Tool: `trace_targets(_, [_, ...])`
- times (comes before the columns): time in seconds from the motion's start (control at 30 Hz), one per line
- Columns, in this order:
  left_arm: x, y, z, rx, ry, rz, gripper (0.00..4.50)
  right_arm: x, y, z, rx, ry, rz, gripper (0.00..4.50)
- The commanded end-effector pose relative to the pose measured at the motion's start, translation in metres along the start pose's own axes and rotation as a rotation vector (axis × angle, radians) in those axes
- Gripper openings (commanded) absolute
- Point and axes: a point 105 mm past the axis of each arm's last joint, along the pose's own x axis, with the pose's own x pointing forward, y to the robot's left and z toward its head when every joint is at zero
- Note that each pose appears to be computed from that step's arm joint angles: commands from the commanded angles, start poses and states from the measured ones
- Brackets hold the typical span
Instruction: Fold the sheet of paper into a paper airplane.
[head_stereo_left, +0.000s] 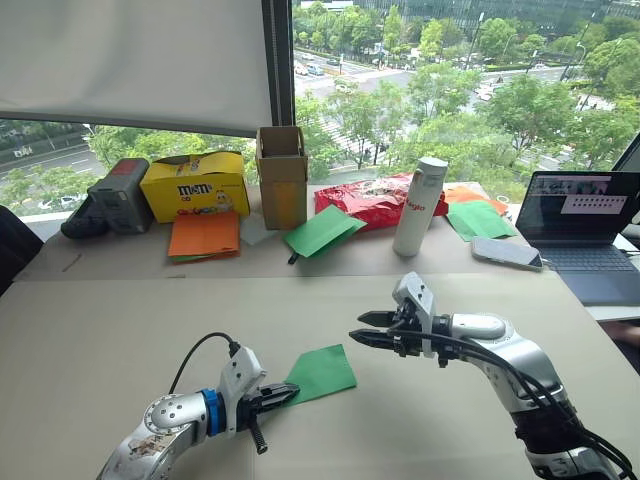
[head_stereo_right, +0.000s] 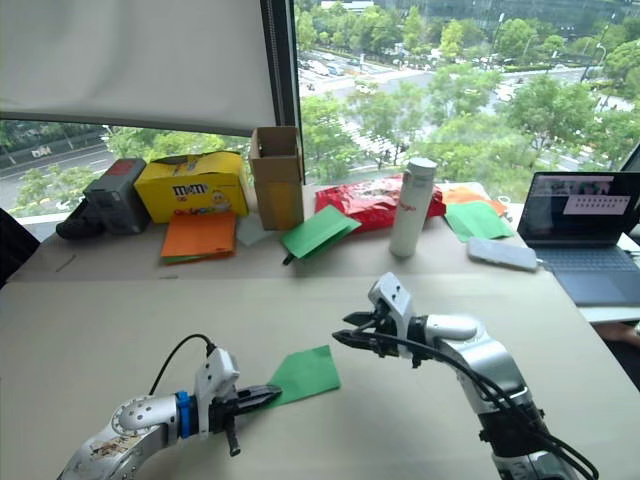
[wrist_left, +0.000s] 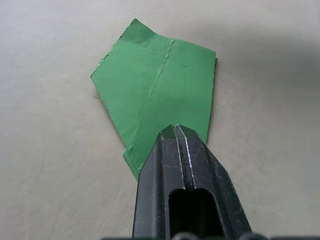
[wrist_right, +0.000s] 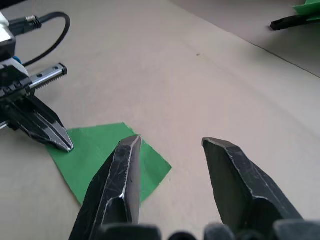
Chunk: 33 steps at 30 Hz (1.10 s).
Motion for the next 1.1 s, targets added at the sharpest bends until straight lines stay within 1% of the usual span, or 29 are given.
trace_targets(0.03, [-0.004,-0.003,-0.026,-0.062,0.111,0.003,0.0,0.011,0.0,-0.019,0.06,0.102,0.042,2.22])
trace_targets(0.1, [-0.003,-0.006,-0.027,-0.077,0.114,-0.014,0.0,0.018,-0.001,-0.026,0.071,0.136,0.062,2.22])
trace_targets(0.23, [-0.003,-0.009,-0.03,-0.085,0.128,-0.027,0.0,0.029,-0.007,-0.037,-0.002,0.2,0.087,2.22])
trace_targets(0.3, [-0.003,-0.009,-0.03,-0.08,0.133,-0.029,0.0,0.032,-0.007,-0.037,-0.003,0.2,0.101,2.22])
trace_targets(0.5, [-0.002,-0.008,-0.035,-0.09,0.137,-0.031,0.0,0.037,0.009,-0.03,0.061,0.159,0.21,2.22])
trace_targets(0.6, [-0.002,-0.007,-0.037,-0.094,0.135,-0.034,0.0,0.04,0.01,-0.025,0.066,0.138,0.213,1.44])
trace_targets(0.73, [-0.001,-0.007,-0.039,-0.102,0.13,-0.035,0.0,0.038,0.009,-0.011,0.018,0.106,0.212,0.05])
trace_targets(0.83, [-0.002,-0.007,-0.042,-0.11,0.129,-0.034,0.0,0.032,0.011,-0.003,-0.067,0.09,0.224,0.02])
trace_targets(0.9, [-0.002,-0.006,-0.043,-0.107,0.132,-0.036,0.0,0.025,0.014,-0.001,-0.209,0.088,0.242,0.02])
trace_targets(0.93, [-0.002,-0.006,-0.044,-0.107,0.133,-0.04,0.0,0.022,0.019,0.002,-0.273,0.058,0.266,0.02])
trace_targets(1.0, [0.0,-0.007,-0.044,-0.115,0.128,-0.054,0.0,0.017,0.025,0.012,-0.304,-0.032,0.291,0.02])
trace_targets(1.1, [0.002,-0.008,-0.046,-0.127,0.129,-0.076,0.0,0.009,0.032,0.011,-0.491,-0.076,0.324,0.02])
